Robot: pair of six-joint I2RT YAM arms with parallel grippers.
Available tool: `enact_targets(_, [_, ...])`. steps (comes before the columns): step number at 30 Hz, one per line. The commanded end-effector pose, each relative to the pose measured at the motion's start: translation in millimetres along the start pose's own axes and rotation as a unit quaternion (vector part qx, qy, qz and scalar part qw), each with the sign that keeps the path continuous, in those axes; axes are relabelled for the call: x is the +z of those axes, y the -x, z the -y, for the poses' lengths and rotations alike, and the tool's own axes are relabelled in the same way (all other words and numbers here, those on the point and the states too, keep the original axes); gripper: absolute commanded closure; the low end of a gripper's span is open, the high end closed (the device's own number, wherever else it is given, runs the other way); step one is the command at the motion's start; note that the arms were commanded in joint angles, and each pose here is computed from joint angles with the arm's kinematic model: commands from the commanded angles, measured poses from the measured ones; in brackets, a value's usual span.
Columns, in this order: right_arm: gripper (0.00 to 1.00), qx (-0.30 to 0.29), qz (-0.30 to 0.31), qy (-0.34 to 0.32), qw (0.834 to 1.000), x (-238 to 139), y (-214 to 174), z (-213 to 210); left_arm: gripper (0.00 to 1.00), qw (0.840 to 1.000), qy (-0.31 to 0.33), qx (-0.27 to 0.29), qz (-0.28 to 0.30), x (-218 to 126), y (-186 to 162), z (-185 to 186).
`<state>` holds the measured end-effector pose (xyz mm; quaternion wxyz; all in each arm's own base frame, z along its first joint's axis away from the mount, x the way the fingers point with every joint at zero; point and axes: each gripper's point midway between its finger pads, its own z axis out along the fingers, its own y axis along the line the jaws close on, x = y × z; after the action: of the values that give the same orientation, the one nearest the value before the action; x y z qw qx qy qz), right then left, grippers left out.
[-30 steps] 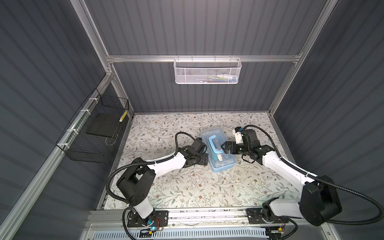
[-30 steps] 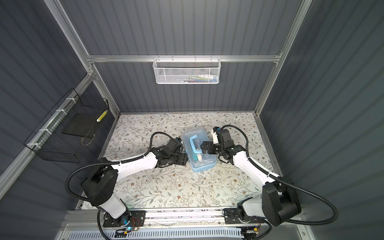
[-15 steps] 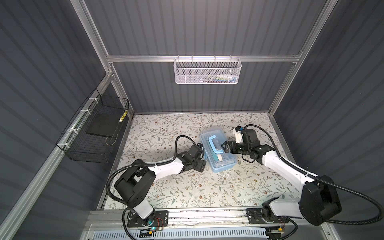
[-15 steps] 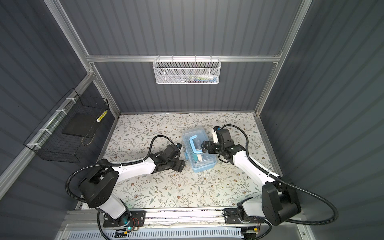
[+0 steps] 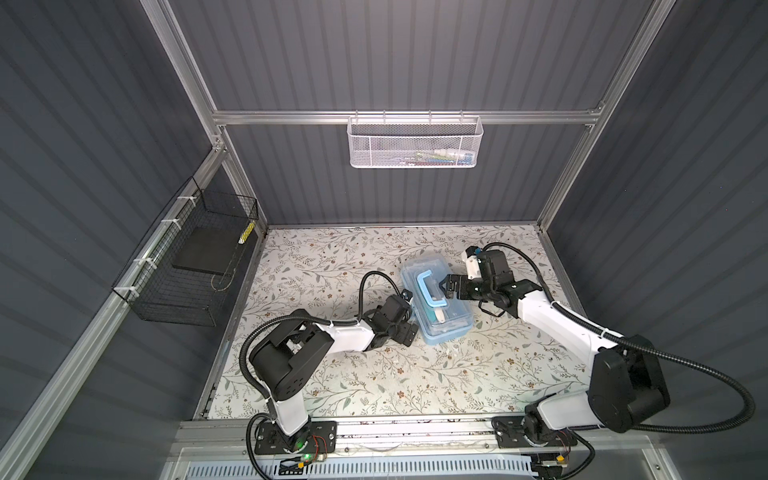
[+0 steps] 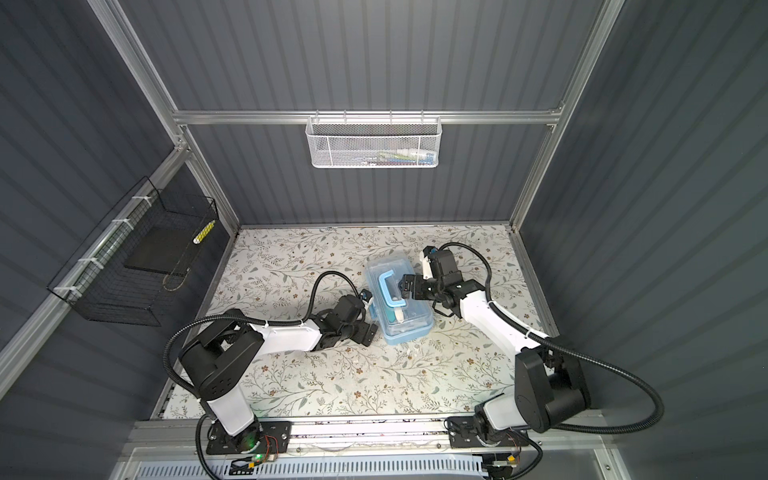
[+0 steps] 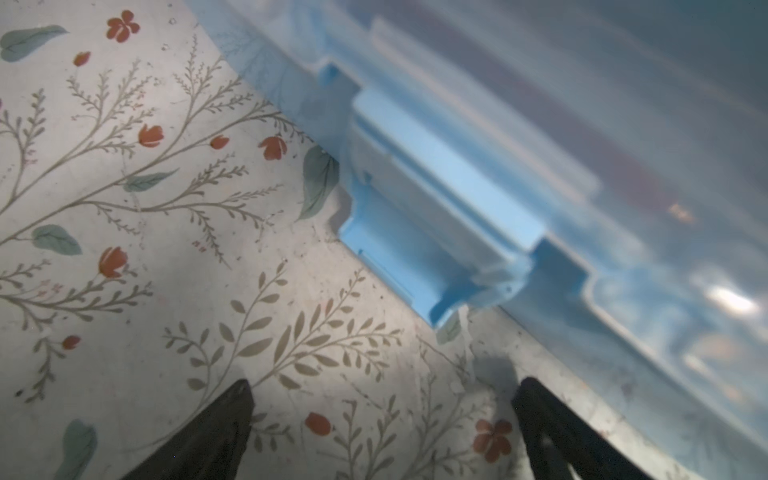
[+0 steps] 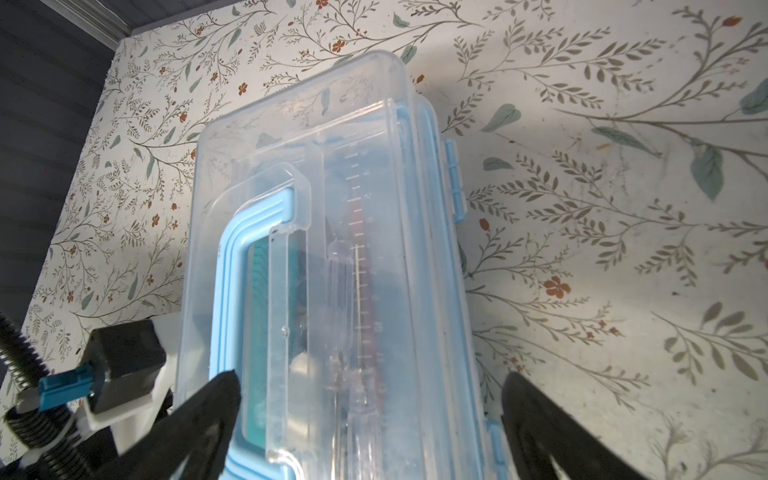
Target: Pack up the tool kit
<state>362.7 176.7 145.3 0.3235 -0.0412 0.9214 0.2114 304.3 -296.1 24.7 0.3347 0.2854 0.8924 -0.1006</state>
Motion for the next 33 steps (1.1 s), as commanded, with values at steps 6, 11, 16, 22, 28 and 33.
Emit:
enact_targets(6, [0.01,-0.004,-0.014,-0.009,1.0,5.7,0.4,2.1,0.0,0.999,0.028,-0.008,0.046,12.4,5.2,-6.5])
enact_targets(11, [0.01,-0.003,-0.018,-0.016,1.0,7.6,-3.2,5.8,0.0,0.996,0.05,-0.023,0.07,12.0,13.3,-13.9])
enact_targets(16, [0.01,-0.002,-0.019,-0.019,1.0,7.3,-4.8,7.3,0.01,0.992,0.081,-0.036,0.085,7.9,17.6,-24.9])
enact_targets(22, [0.01,-0.001,-0.018,-0.02,1.0,6.9,-5.0,7.8,0.01,0.986,0.112,-0.056,0.112,-6.7,24.8,-38.6])
enact_targets(28, [0.01,0.002,-0.019,-0.017,1.0,7.2,-6.1,7.1,0.01,0.979,0.134,-0.073,0.133,-22.7,32.7,-48.2])
enact_targets(33, [0.01,0.004,-0.021,-0.016,1.0,8.2,-8.2,7.6,0.01,0.974,0.149,-0.086,0.146,-35.8,40.2,-55.0])
